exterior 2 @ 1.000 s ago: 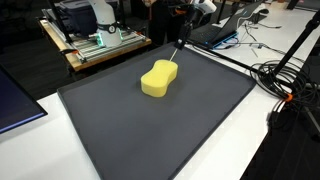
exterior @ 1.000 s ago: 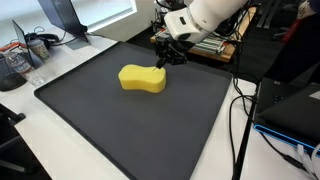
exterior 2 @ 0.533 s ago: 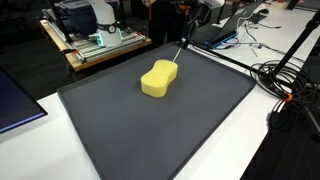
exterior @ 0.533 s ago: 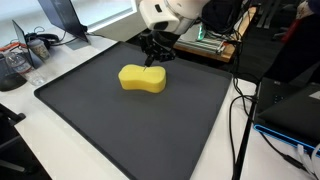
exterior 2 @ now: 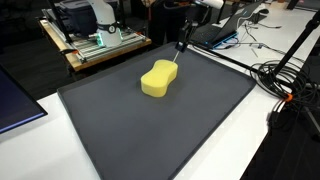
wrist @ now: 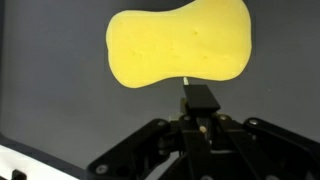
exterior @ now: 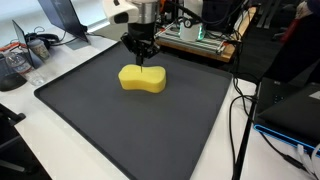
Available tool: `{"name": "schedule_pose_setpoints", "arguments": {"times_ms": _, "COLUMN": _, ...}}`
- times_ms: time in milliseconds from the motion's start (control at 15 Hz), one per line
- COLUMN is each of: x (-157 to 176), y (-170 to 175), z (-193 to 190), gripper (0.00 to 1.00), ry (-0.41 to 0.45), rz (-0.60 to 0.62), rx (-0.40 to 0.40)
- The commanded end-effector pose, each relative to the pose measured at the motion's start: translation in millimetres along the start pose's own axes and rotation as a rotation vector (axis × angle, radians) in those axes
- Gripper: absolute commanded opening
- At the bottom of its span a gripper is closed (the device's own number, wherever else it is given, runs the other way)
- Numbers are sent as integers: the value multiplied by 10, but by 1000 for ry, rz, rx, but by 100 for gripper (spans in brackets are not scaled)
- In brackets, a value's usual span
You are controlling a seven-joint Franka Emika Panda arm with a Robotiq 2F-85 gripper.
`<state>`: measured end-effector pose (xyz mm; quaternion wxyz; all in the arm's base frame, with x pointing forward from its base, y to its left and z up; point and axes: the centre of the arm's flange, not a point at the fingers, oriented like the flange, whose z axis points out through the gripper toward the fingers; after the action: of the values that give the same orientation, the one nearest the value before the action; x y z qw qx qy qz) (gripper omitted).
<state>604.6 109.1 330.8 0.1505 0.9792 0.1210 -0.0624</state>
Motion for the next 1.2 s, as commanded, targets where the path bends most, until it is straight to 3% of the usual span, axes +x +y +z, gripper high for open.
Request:
{"name": "schedule_pose_setpoints", "arguments": {"times_ms": 0, "x": 130, "y": 270, "z": 4, "gripper": 3, "ry": -37, "rz": 25, "rx": 105}}
{"name": "schedule_pose_setpoints", "arguments": {"times_ms": 800, "x": 318, "y": 802, "z": 266, "gripper": 3, "ry": -174, "rz": 96, "rx": 336}}
{"name": "schedule_pose_setpoints", "arguments": {"times_ms": 1133, "x": 190, "y": 1239, "z": 409, "gripper": 3, "ry": -148, "rz": 62, "rx": 447}}
